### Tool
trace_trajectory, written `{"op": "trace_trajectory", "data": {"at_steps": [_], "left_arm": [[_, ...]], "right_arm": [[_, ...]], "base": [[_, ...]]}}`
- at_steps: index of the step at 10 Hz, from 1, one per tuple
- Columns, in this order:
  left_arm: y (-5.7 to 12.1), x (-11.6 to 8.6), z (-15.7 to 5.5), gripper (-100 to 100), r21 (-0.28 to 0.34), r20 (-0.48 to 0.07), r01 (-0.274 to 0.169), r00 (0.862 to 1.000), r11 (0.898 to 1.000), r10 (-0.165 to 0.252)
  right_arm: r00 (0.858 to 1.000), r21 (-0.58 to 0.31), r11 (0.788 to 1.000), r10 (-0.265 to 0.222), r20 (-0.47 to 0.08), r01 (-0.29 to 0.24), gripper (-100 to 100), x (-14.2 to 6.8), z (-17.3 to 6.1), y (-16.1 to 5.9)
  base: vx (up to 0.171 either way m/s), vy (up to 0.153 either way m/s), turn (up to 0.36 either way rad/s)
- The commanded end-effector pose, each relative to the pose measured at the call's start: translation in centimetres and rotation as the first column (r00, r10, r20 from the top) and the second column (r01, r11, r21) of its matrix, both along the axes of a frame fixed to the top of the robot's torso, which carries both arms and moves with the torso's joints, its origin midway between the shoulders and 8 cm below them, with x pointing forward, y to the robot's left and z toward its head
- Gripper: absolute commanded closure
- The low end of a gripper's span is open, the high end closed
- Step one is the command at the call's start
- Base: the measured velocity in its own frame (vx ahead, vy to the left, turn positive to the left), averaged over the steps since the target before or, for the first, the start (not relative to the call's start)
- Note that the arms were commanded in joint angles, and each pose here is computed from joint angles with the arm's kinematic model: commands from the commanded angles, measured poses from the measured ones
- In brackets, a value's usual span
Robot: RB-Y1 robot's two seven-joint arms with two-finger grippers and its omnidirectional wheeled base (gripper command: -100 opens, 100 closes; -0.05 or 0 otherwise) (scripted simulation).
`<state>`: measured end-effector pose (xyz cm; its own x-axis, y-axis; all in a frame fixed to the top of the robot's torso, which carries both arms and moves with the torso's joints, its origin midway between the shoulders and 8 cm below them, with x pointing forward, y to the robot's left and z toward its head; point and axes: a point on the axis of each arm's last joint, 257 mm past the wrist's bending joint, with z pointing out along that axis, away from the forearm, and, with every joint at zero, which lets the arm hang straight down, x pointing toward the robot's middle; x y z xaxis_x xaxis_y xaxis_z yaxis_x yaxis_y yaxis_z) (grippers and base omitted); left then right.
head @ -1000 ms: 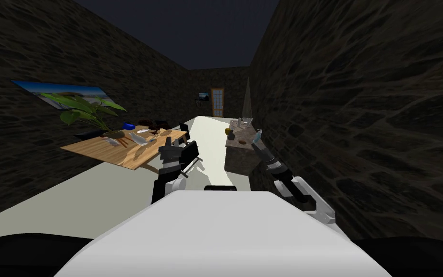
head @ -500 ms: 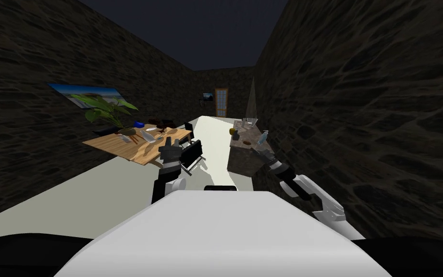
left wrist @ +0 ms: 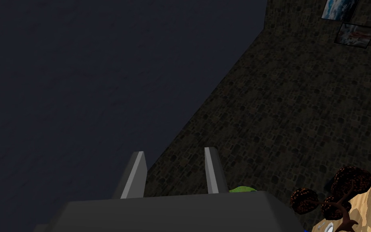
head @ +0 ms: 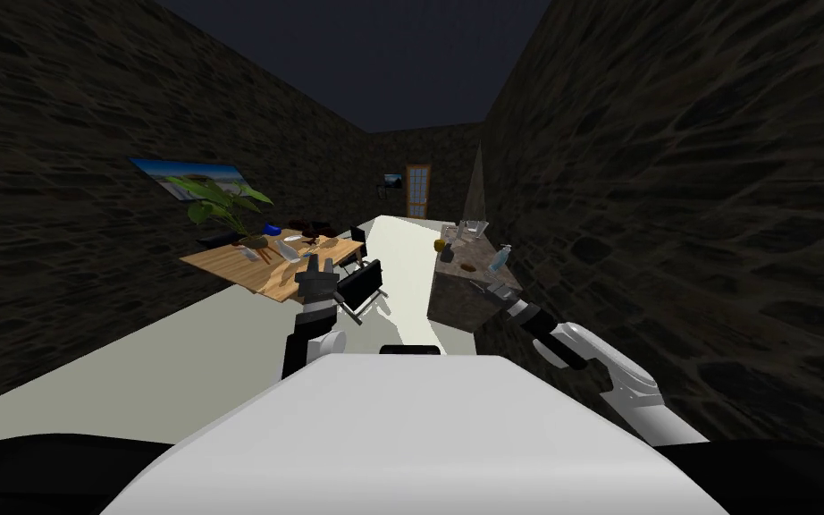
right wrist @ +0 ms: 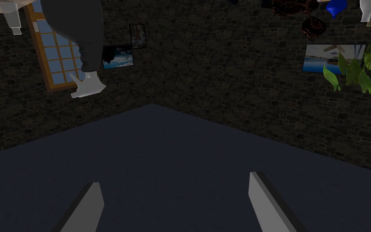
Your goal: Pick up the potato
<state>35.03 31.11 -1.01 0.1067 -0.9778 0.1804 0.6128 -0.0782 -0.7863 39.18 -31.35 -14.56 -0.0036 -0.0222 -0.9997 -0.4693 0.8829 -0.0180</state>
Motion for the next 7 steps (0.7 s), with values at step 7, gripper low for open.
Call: {"op": "trace_trajectory", "data": {"at_steps": [7], "left_arm": [[0.0,0.0,0.0,0,0.000,0.000,0.000,1.000,1.000,0.000]], "right_arm": [[0.992,-0.391,0.920,-0.061,-0.109,0.014,-100,-0.2,-6.1,-8.3]], "base": [[0.030,0.069,0.084]]}}
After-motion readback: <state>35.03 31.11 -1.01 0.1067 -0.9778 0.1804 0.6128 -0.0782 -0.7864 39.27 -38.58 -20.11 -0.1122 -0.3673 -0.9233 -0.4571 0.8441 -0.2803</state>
